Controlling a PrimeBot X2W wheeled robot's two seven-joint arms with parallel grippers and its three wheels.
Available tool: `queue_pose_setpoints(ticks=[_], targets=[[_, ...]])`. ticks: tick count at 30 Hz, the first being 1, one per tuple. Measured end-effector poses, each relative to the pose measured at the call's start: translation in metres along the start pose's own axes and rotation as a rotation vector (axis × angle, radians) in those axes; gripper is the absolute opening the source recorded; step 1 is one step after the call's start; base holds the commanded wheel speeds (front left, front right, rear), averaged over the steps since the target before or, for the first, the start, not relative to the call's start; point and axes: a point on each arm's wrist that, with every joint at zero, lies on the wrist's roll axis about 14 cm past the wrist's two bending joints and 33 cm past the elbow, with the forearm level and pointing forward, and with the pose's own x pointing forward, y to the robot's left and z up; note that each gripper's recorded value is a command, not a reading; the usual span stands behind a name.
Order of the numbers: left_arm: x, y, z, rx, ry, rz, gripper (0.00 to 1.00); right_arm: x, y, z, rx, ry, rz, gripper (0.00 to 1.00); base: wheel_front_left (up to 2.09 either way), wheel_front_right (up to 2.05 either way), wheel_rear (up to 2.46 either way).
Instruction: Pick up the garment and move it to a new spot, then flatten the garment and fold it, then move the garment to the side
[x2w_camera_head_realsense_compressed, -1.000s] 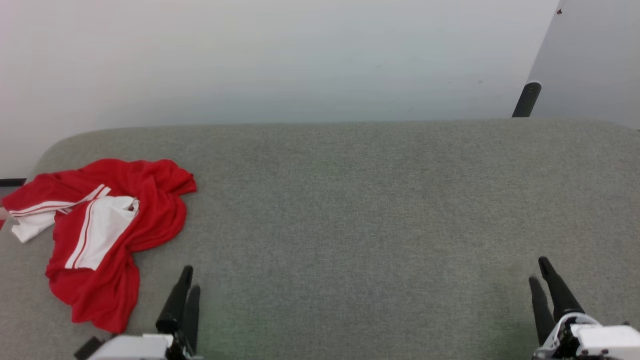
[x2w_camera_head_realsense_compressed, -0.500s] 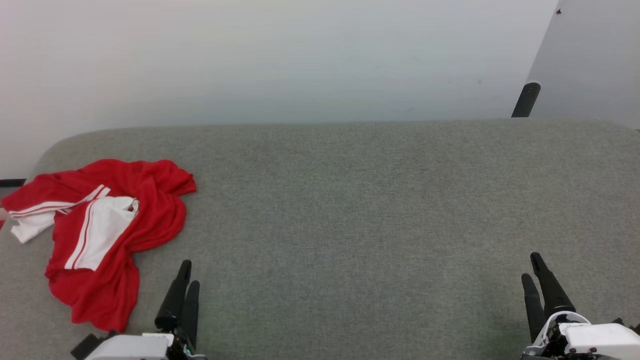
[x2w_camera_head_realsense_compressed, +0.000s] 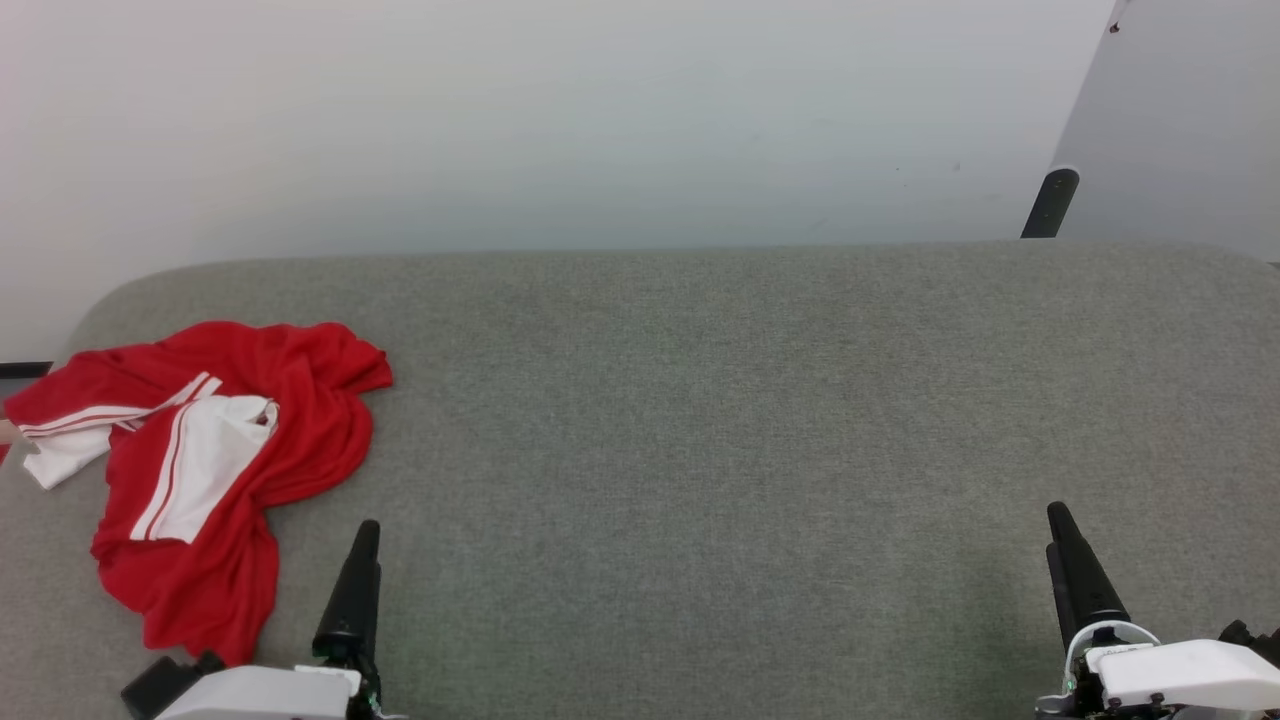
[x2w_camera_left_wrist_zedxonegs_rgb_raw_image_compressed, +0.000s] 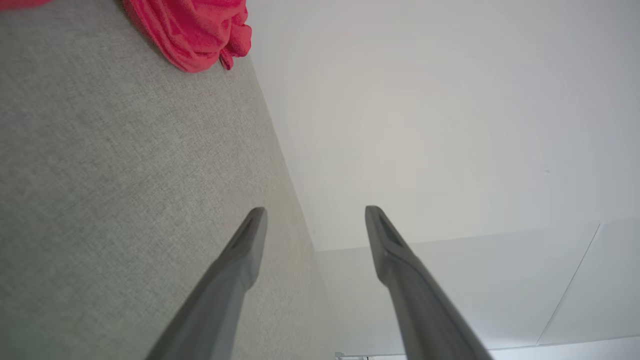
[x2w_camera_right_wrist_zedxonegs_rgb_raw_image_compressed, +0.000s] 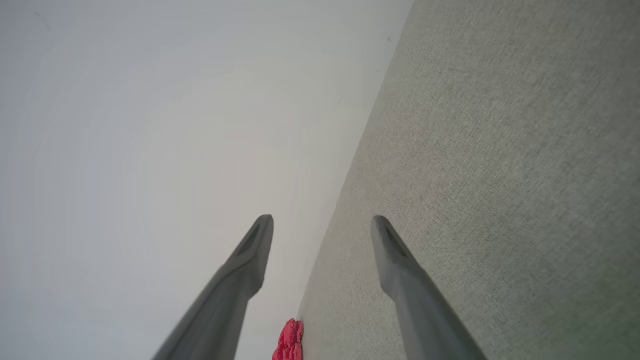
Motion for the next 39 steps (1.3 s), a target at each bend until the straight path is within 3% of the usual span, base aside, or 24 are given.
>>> queue_pose_setpoints(ticks=[11, 21, 28, 39], targets=[[-0.002, 0.0, 0.006, 0.246, -0.011, 0.011, 1.0, 0.001, 0.007, 0.0, -0.277, -0.005, 0.025, 1.0, 0.0, 0.0, 0.0], [-0.004, -0.005, 0.008, 0.535, -0.021, 0.003, 1.0, 0.001, 0.018, -0.001, -0.52, -0.005, 0.063, 1.0, 0.0, 0.0, 0.0], [-0.005, -0.01, 0.008, 0.67, -0.031, -0.019, 1.0, 0.001, 0.024, 0.0, -0.622, -0.018, 0.085, 1.0, 0.0, 0.0, 0.0], [-0.008, -0.018, 0.01, 0.799, -0.065, -0.058, 1.0, 0.001, 0.03, 0.003, -0.738, -0.041, 0.107, 1.0, 0.0, 0.0, 0.0]])
